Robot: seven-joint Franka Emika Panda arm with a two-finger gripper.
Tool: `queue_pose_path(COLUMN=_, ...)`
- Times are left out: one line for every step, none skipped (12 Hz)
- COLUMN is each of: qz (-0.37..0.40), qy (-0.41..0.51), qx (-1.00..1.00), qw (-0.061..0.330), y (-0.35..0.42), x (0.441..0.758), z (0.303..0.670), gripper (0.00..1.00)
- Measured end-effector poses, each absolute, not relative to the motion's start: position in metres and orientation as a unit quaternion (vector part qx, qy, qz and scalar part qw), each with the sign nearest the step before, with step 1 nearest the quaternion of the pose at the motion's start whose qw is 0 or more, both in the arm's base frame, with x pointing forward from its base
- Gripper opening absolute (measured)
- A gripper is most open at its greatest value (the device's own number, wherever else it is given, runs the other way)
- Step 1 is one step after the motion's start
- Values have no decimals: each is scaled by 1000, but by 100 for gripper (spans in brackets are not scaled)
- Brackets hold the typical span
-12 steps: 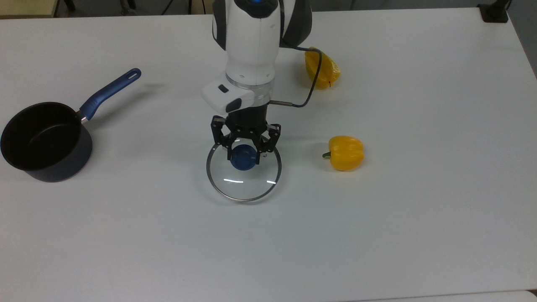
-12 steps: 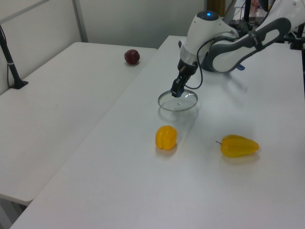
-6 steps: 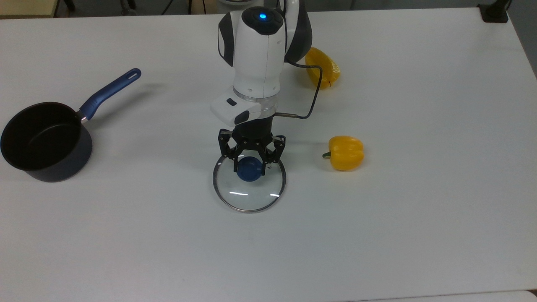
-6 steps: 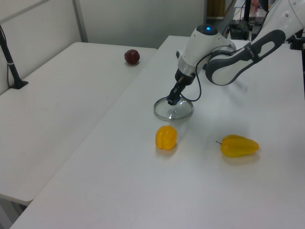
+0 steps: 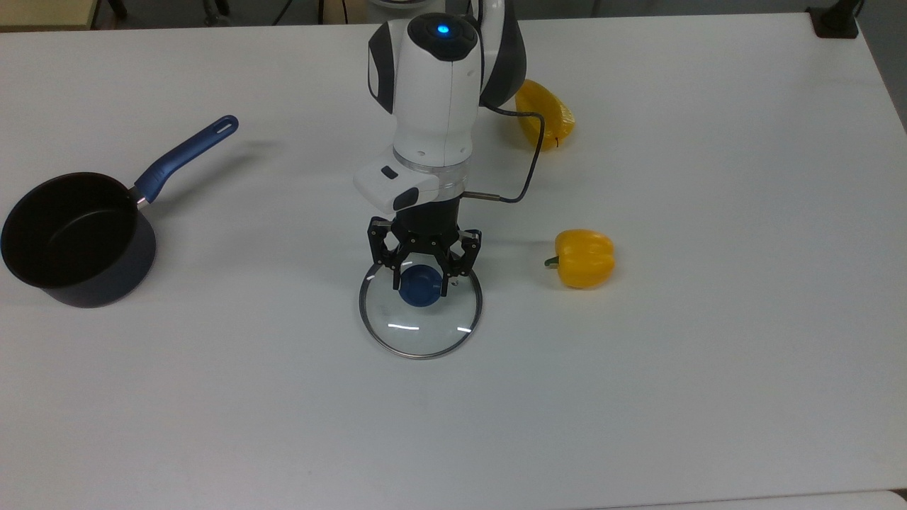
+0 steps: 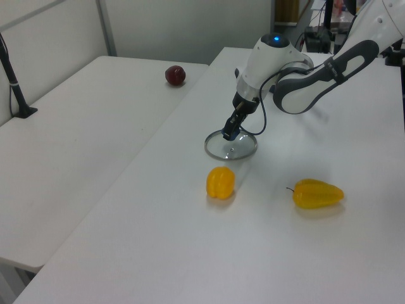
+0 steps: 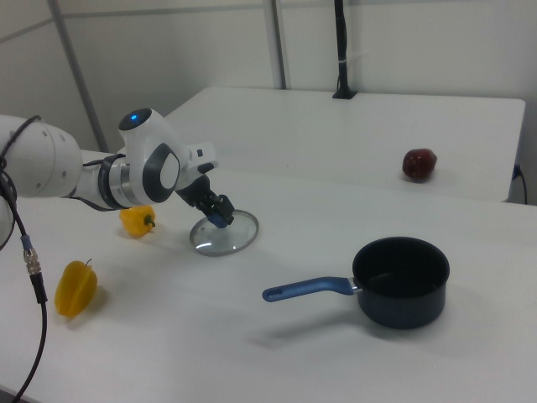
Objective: Open lid
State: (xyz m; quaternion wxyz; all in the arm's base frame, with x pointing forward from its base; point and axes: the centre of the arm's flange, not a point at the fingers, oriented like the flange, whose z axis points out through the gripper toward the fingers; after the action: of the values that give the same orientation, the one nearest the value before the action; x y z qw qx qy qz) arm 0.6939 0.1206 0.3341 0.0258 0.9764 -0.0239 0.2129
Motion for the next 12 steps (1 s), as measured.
queue_pose_path(qz=214, qy=-31, qx=976, qw=24, y=120, x=694, z=335, gripper=76)
queue_pose_path(qz=215, qy=-39, qx=976, qw=23, y=120, x=694, z=336, gripper=90)
queue_pose_path(qz=216, qy=-43, qx=975, qw=22, y=119, x=694, z=339, gripper=100)
queue_pose_path(qz=211, qy=-47, qx=976, qw=26, y=117, x=694, z=346, gripper=100)
queue_pose_path(qz=199, qy=-52, qx=978, qw=33, y=113, x=692, z=360, gripper=100)
queue_pose_path(qz=187, qy=-59, qx=980, qw=41, y=109, x=688, z=381, gripper=100)
queue_pose_path(qz=176, qy=-62, qx=981, qw=48, y=106, x=683, z=398, gripper=100)
queue_pose_path(qz=156, qy=-62, qx=984, qw=60, y=101, x=673, z=424, gripper=100)
queue_pose_path(qz=134, qy=-52, qx=987, qw=72, y=94, x=660, z=451, gripper=100)
queue_pose_path(qz=114, qy=-44, qx=989, qw=80, y=85, x=647, z=476, gripper=100)
queue_pose_path(qz=95, qy=-42, qx=992, qw=78, y=73, x=632, z=500, gripper=100)
queue_pose_path(qz=76, qy=-39, qx=994, qw=66, y=60, x=617, z=523, gripper=100)
